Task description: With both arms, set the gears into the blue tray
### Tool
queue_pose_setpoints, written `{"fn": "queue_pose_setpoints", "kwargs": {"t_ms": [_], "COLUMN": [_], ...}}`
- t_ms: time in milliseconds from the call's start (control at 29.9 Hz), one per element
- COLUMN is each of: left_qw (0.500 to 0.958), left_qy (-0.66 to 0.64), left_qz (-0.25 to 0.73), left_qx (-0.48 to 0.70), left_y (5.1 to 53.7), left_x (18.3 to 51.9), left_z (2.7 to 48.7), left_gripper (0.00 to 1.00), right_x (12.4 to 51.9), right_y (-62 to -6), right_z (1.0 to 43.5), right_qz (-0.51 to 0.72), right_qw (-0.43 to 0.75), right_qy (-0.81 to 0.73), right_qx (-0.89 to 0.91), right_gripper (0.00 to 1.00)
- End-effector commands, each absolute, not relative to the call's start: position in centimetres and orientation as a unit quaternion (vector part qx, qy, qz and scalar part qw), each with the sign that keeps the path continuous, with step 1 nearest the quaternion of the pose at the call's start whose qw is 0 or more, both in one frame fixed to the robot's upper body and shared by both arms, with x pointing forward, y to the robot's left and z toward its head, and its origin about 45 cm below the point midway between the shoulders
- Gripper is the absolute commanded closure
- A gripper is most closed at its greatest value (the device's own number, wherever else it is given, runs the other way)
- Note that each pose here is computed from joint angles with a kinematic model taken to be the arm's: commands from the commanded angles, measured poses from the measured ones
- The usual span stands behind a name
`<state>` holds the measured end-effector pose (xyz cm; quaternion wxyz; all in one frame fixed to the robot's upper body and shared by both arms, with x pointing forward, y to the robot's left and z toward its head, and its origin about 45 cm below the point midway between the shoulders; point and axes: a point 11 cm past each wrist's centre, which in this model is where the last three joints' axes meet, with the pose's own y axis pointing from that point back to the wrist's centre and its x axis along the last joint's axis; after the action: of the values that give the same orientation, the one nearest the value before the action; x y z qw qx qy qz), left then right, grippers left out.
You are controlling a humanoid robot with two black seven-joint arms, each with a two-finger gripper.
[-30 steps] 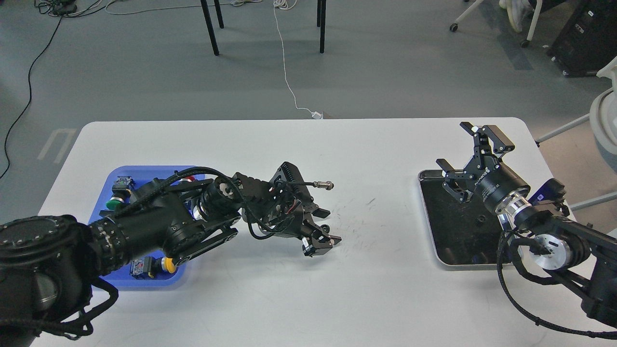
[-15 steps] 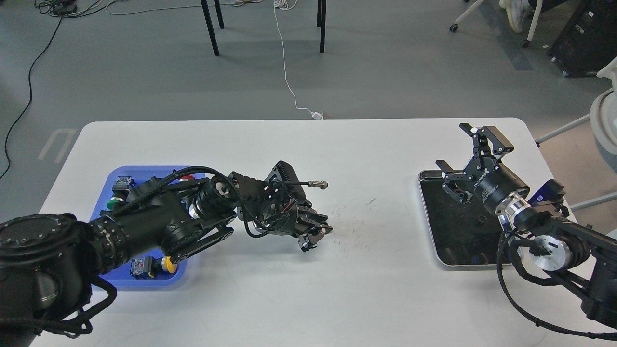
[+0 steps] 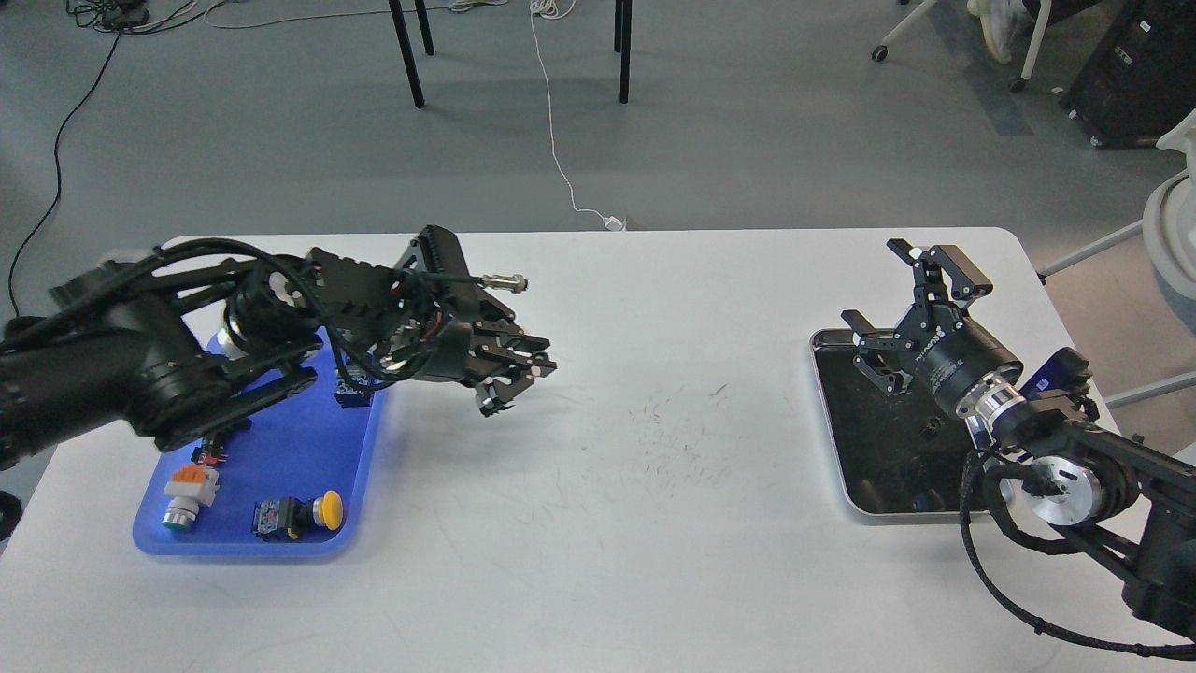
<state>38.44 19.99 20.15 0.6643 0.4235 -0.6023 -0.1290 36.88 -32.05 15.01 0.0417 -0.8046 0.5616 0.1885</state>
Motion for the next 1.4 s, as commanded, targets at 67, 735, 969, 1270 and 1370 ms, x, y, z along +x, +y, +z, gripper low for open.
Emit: {"fn": "queue_pose_setpoints", "kwargs": {"t_ms": [67, 735, 969, 1270, 1370], "left_qw": [0.662, 0.695, 0.700, 0.704, 0.703], "left_qy": [-0.542, -0.436, -0.422, -0.417, -0.418], "left_qz": [-0.097, -0.062, -0.065, -0.059, -0.054], "left_qx": [0.508, 0.568, 0.573, 0.572, 0.573], "left_y": [31.0, 40.1, 40.9, 41.0, 41.2], "left_x": [36.7, 31.2, 30.1, 29.7, 29.9], "left_z": [20.6, 15.4, 14.7, 14.3, 14.6], "left_gripper": [0.82, 0.79, 0.78, 0.39, 0.16], "right_x": [36.8, 36.9, 36.9, 36.9, 36.9], "right_y": [-31.6, -30.7, -30.7, -30.9, -30.9], "right_z": [14.8, 14.6, 14.6, 14.6, 14.7], "right_qz": [0.191, 0.195, 0.195, 0.194, 0.193], "right_qw": [0.042, 0.045, 0.046, 0.044, 0.044], "right_qy": [0.558, 0.553, 0.552, 0.553, 0.553], "right_qx": [-0.806, -0.809, -0.809, -0.809, -0.809], "right_gripper": [0.01, 0.01, 0.01, 0.01, 0.01]}}
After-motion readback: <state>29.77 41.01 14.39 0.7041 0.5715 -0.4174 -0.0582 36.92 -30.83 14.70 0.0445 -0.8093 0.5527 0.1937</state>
